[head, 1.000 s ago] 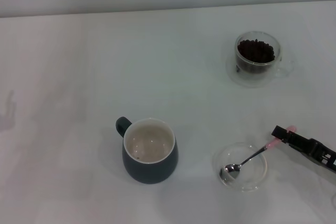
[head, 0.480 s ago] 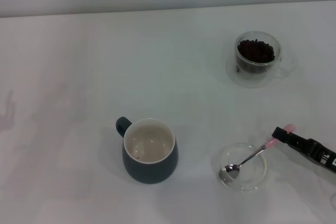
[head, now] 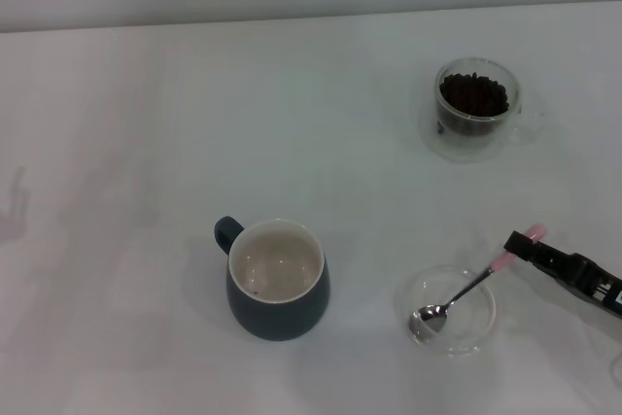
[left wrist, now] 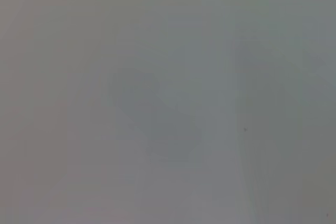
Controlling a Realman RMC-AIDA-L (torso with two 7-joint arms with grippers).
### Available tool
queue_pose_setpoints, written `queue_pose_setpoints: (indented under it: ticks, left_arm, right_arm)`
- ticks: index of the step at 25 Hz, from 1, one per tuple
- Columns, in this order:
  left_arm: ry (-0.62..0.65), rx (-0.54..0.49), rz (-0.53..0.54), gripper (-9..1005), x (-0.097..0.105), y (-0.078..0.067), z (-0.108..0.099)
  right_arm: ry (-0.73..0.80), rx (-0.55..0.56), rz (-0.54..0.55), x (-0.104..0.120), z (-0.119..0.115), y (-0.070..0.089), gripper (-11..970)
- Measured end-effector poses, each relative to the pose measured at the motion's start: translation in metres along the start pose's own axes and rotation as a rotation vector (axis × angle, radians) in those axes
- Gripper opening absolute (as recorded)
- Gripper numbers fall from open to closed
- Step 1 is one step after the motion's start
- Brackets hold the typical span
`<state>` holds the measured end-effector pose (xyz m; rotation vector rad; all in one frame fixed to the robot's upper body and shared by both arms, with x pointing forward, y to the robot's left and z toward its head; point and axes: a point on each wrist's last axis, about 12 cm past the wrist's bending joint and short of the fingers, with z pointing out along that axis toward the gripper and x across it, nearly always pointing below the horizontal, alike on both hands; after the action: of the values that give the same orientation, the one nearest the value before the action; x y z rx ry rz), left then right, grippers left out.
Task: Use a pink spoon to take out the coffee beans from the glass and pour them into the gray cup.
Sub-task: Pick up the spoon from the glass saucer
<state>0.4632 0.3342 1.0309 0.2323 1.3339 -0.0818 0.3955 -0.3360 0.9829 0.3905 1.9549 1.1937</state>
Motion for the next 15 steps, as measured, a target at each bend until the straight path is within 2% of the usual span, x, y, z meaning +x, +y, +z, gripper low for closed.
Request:
queue_pose_setpoints:
  ticks: [7,15]
  left_arm:
    - [0.002,-0.002,0.0,407,0.0,0.0,-0.001]
    - [0.008,-0.005,0.015,407,0.001,-0.001,-0.004]
  right_arm:
    - [-0.015,-0.079,-0.022,-0.007,0.001,0.009,153]
    - [-0.099,-0.127,-0.1,-0.038,-0.002,0.015,144]
